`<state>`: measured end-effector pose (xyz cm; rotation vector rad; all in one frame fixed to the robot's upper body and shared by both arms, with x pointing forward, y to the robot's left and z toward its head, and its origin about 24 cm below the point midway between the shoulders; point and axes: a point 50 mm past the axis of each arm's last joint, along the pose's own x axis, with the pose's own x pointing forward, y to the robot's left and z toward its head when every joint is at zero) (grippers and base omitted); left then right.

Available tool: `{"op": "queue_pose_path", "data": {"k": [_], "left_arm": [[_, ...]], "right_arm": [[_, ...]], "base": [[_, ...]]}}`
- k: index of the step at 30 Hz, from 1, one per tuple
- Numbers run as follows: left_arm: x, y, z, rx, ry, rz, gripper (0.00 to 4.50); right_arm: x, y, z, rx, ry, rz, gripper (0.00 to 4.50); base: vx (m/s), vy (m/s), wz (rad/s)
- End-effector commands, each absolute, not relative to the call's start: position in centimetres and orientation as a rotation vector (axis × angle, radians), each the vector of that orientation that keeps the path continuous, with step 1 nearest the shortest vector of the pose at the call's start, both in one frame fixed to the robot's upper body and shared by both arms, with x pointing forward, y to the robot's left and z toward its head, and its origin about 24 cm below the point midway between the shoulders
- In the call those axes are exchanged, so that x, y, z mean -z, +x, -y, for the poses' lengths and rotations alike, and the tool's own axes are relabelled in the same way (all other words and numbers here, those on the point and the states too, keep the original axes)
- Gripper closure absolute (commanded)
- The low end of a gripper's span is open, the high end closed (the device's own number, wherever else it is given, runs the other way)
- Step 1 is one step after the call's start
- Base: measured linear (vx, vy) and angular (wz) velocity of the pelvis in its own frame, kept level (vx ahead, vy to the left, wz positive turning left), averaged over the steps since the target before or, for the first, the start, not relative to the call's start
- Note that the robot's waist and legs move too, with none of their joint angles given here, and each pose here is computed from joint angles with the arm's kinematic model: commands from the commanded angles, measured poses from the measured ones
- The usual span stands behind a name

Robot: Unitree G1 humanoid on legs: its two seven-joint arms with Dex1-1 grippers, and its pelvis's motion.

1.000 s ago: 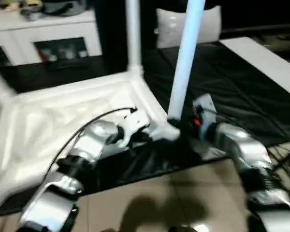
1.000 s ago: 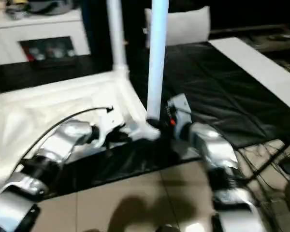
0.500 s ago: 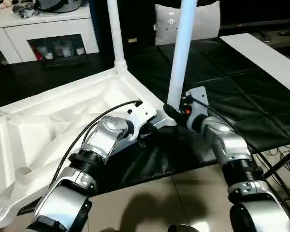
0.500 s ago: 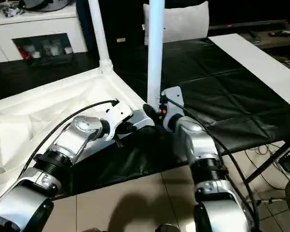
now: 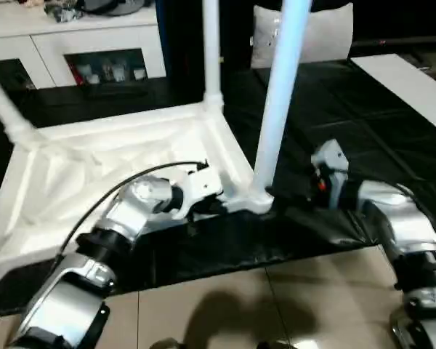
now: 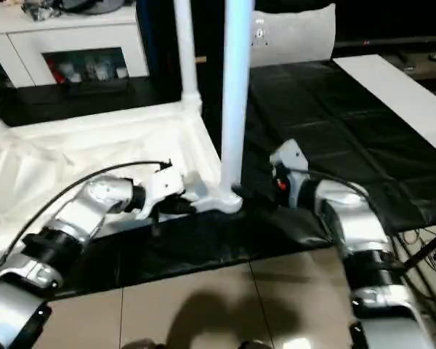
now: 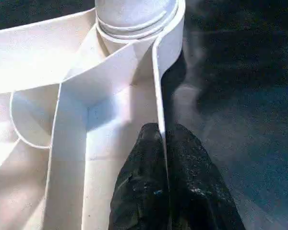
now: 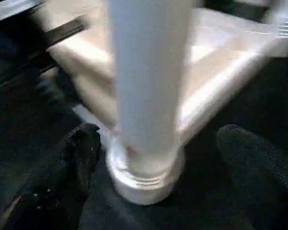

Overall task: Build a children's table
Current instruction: Rotate leg to tighten

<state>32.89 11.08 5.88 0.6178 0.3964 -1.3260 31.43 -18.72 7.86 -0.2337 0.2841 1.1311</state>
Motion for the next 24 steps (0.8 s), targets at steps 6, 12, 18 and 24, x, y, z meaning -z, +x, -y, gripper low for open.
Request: {"op": "queue_pose_path", "data": {"k": [6,12,18,24], "left_arm": [[-5.8,30.8,-10.8,1.623,0.713,-0.396,4.50],[-5.6,30.3,-10.9,1.698,0.741,-0.414,4.50],[-5.6,30.0,-11.0,1.722,0.741,-0.418,4.50],[-5.5,29.8,-11.0,1.734,0.725,-0.422,4.50]], "right_arm": [[-8.2,30.7,18.1,-1.335,-0.258,-0.299,0.86],[-7.9,30.4,17.6,-1.415,-0.238,-0.329,1.45],[-7.6,30.2,17.2,-1.452,-0.214,-0.339,1.99],[-7.4,29.8,17.0,-1.490,-0.180,-0.349,2.40]], "base": [[0.000,0.000,0.00],[0.000,0.000,0.00],[0.000,0.000,0.00],[0.000,0.000,0.00]]}}
